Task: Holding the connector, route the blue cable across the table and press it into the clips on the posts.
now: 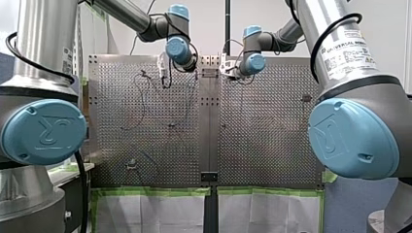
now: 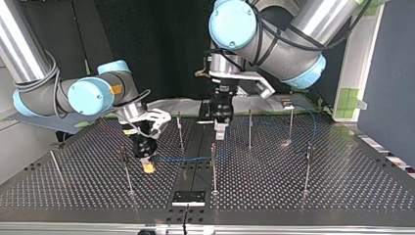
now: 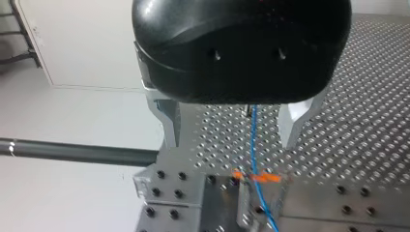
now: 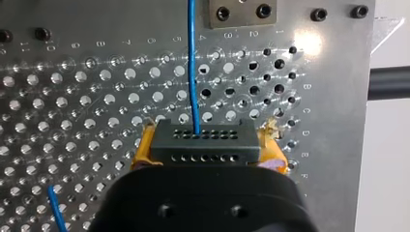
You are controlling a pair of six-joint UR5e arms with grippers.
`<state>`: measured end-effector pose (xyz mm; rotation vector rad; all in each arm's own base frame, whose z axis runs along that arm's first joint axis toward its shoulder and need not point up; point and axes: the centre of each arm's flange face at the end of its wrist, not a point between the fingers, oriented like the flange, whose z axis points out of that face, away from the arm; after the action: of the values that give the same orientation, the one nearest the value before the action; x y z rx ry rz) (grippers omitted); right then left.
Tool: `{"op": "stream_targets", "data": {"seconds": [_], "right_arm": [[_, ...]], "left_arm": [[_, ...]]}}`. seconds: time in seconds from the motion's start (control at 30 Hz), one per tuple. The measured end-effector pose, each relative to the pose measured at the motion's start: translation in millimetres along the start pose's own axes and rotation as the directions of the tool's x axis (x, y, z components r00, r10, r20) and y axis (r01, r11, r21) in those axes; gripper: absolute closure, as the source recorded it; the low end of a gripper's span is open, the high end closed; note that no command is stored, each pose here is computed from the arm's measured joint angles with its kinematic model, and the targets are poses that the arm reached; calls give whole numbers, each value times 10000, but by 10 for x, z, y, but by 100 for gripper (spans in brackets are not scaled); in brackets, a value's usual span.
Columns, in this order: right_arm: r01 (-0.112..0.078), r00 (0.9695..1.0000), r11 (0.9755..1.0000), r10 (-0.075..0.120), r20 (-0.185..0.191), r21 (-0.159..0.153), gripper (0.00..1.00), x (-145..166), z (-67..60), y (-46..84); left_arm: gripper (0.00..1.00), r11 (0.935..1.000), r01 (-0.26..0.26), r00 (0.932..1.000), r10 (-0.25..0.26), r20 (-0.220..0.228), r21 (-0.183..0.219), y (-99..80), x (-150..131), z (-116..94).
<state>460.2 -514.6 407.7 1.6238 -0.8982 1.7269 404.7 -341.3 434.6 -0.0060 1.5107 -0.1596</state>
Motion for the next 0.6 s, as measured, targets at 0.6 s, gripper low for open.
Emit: {"op": "stream_targets", "data": {"seconds": [0.6], "right_arm": [[64,10000,9998,-63,71,-172,100,5,-2,104]], "left_arm": [[0,9988,-443,9988,447,-204,199,-485,10,78]]}}
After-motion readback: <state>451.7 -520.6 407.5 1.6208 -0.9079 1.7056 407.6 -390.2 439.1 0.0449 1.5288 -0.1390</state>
